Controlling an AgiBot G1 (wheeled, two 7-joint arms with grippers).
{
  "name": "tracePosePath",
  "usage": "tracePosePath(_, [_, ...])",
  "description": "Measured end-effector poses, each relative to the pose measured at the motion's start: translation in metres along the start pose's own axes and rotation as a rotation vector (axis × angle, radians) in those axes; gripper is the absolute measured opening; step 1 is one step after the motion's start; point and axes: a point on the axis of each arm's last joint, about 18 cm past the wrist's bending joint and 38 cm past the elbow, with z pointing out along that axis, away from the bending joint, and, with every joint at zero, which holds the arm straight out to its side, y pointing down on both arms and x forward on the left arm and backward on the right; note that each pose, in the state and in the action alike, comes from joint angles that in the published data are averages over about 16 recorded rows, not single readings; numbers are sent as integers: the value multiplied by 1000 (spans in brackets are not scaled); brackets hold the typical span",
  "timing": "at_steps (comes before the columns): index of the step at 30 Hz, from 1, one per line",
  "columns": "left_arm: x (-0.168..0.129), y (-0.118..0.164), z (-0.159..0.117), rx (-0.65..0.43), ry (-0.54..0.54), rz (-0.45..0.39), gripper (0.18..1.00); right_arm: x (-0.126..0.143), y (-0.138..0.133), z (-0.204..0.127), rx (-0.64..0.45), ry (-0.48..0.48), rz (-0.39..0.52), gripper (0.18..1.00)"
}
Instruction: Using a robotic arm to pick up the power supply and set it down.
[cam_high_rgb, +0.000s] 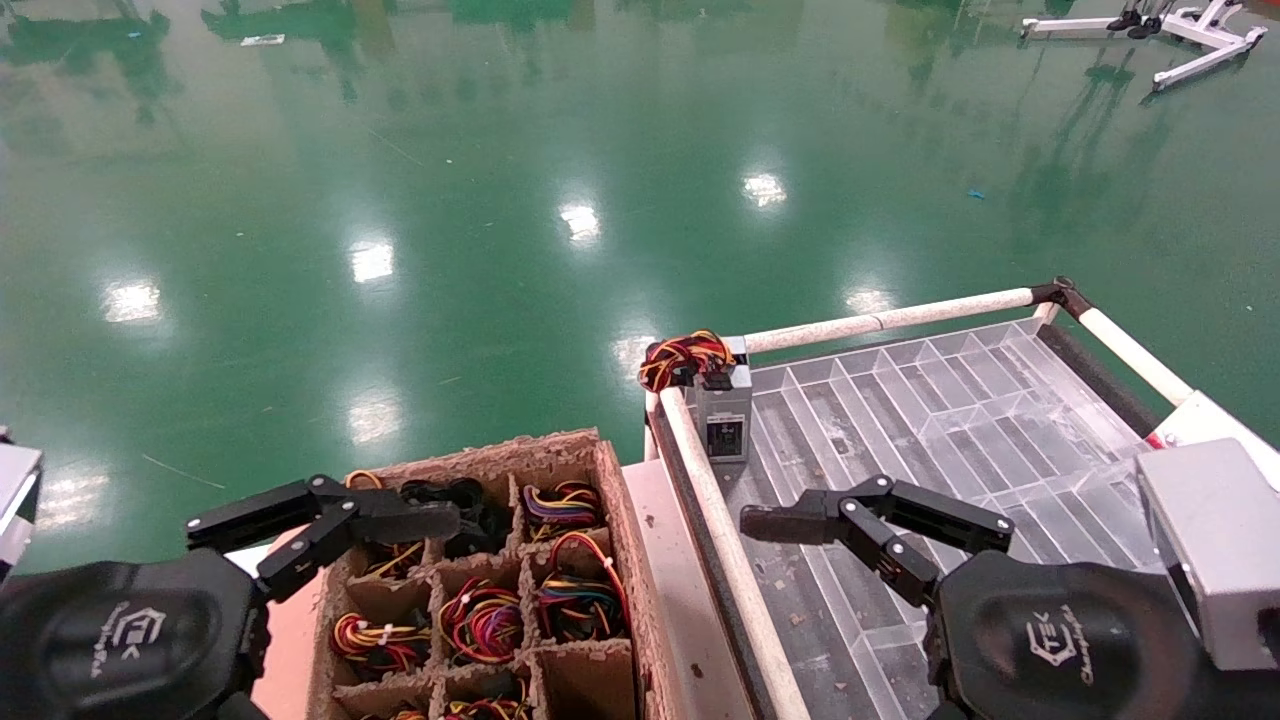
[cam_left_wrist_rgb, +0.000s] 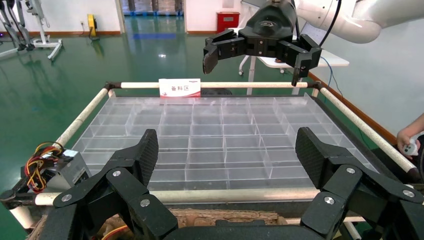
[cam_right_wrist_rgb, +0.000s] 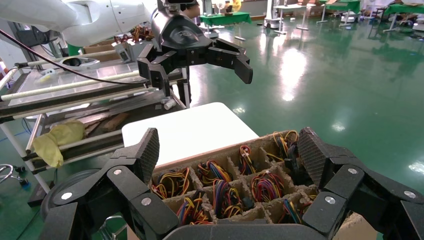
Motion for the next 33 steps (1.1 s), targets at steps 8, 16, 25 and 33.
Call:
tracePosePath(8, [0, 0, 0, 0, 0, 0, 1000, 0, 0, 0, 0, 0, 0, 1001])
tracePosePath(16, [0, 0, 0, 0, 0, 0, 1000, 0, 0, 0, 0, 0, 0, 1001])
tracePosePath(25, [0, 0, 0, 0, 0, 0, 985, 0, 0, 0, 0, 0, 0, 1001])
tracePosePath(33, [0, 0, 0, 0, 0, 0, 928, 0, 0, 0, 0, 0, 0, 1001])
